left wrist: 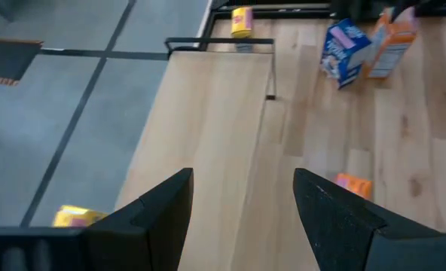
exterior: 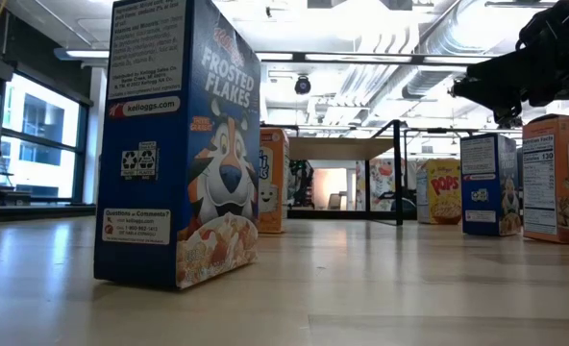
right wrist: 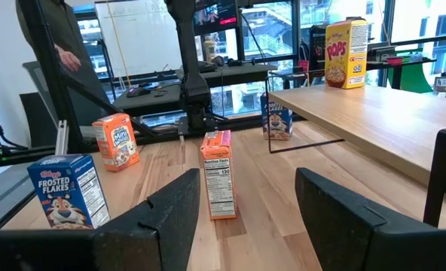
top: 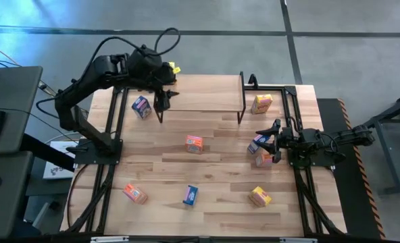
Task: Stack cereal on shelf
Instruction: Put the middle right blue cereal box on the shelf
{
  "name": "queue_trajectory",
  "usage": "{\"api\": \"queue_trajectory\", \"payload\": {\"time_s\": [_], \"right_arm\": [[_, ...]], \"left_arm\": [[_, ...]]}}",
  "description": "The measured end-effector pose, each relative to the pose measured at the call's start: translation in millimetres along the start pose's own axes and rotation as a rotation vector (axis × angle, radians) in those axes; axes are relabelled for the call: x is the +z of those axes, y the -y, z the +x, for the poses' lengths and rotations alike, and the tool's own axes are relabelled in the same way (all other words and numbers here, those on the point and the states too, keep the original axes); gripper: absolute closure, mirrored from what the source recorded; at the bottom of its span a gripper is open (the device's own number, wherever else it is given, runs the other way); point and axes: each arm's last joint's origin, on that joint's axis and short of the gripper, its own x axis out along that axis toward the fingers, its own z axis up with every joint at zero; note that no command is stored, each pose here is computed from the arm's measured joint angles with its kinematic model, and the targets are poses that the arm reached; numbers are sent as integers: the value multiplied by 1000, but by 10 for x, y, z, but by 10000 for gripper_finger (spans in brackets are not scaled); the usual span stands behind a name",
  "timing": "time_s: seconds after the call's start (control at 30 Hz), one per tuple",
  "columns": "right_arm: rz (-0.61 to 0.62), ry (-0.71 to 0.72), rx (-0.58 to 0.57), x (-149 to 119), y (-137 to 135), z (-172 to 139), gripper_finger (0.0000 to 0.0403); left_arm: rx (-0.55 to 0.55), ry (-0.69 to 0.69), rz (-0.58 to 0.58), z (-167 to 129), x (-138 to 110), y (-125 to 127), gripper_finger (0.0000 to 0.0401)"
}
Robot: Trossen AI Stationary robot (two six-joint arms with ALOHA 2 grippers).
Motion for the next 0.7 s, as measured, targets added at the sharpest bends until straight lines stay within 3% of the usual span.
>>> {"api": "queue_trajectory", "payload": {"time_s": [0.23,0.7], "right_arm": [[110,4,-6,3,2,0,192],[137,2,11,4,-3,0,191]], "left_arm": [[-42,10,-29,-25,28,163,181],[-96,13,-91,-74,50,395,181]]}}
